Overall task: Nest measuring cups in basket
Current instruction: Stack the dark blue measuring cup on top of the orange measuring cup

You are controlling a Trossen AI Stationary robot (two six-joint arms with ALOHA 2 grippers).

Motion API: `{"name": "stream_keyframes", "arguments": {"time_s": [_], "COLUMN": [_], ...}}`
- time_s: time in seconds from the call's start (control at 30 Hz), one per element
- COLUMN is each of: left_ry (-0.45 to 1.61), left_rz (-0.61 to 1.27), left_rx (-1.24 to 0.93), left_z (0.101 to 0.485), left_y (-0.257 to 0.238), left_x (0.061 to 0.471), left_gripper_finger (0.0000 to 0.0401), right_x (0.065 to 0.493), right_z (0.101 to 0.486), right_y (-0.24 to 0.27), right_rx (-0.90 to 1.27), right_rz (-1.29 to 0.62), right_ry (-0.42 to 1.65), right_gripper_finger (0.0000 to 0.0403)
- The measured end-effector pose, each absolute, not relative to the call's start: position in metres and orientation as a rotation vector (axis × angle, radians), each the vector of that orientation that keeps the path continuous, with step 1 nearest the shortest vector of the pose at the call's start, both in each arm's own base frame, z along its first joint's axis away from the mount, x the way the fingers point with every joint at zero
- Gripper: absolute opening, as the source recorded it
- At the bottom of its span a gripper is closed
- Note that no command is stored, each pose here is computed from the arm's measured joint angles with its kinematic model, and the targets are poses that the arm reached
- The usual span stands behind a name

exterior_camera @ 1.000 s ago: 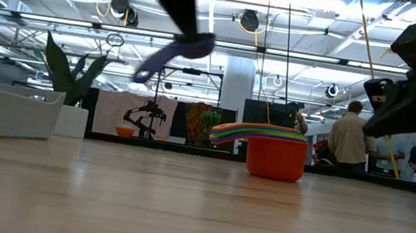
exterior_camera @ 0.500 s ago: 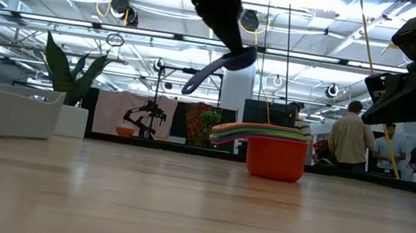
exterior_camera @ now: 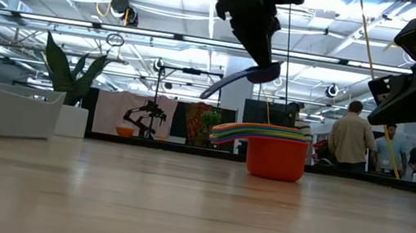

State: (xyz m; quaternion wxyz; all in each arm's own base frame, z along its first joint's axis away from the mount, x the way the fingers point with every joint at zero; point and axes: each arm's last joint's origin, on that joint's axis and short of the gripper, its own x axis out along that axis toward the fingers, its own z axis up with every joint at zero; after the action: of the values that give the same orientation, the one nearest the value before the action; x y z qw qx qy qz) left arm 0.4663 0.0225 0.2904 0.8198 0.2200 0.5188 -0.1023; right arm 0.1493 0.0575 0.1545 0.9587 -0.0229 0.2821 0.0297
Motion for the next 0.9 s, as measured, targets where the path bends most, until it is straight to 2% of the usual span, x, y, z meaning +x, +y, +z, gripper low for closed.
{"name": "stream_keyframes", "arguments": {"time_s": [0.17,0.47,0.9], "left_ry": [1.092,1.006,1.053], "left_rz": [-0.238,-0.193,-0.188], "left_rx": [0.488,0.478,0.452], "left_z": [0.279,0.284,0.265], "left_y": [0.019,0.020,0.020], "left_x": [0.476,0.484,0.490], "left_gripper_finger": [0.0008,0.0008,0.0008], "right_x": [0.149,0.149,0.149], "right_z": [0.154,0.154,0.154], "right_y": [0.058,0.058,0.059], "right_rx": [-0.047,-0.030,-0.018], "right_rz": [0.059,0.054,0.061], "right_ry": [0.572,0.573,0.575], "right_gripper_finger": [0.0000,0.0000,0.0000]}}
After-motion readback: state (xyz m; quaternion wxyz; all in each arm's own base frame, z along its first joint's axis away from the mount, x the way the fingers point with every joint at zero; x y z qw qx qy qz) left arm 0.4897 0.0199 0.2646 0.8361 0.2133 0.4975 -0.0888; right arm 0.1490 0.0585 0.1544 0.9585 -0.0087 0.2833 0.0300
